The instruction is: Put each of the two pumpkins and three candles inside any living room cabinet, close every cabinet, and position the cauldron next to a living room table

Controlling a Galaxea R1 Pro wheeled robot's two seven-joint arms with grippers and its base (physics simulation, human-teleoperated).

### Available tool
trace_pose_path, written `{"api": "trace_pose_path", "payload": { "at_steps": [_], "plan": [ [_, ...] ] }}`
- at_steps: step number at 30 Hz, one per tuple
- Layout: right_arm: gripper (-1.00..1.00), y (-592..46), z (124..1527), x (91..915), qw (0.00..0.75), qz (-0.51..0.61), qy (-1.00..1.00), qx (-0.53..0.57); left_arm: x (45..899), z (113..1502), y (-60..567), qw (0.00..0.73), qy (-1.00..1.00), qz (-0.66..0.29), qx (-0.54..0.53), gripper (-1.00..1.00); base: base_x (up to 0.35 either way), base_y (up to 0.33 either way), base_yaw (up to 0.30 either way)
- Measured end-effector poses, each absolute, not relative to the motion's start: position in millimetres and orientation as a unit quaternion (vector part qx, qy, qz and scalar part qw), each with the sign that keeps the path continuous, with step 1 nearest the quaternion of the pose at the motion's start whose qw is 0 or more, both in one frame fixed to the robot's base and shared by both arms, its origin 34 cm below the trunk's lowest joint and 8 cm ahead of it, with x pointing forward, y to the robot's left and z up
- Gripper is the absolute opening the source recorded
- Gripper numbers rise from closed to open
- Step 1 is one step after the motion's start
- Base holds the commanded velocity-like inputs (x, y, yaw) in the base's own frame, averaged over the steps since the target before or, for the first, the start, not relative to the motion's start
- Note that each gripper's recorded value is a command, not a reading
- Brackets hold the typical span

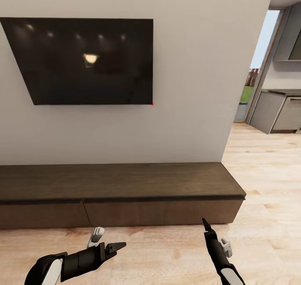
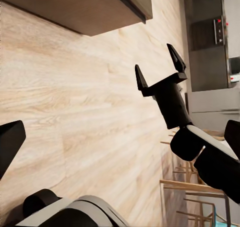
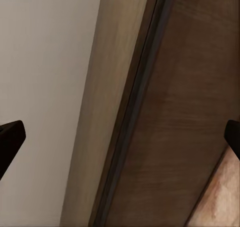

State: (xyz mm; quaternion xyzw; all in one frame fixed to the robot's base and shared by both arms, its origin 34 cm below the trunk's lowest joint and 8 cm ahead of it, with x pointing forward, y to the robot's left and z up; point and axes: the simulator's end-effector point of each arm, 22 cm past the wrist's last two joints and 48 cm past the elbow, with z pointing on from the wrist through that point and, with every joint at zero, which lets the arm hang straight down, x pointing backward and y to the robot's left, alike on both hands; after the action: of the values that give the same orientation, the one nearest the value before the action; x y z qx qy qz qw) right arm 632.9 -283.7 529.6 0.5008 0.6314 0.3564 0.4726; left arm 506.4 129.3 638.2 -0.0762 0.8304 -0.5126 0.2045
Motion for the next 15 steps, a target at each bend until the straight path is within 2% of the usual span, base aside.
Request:
{"api": "trace_pose_path", "payload": {
  "at_steps": [15],
  "plan": [
    [1.0,-283.7,498.8,627.6,0.473,0.357,0.631,0.501,501.3,607.5,128.7,0.205,0.83,-0.513,-0.076,1.0,0.0,0.0,0.0]
  ]
}}
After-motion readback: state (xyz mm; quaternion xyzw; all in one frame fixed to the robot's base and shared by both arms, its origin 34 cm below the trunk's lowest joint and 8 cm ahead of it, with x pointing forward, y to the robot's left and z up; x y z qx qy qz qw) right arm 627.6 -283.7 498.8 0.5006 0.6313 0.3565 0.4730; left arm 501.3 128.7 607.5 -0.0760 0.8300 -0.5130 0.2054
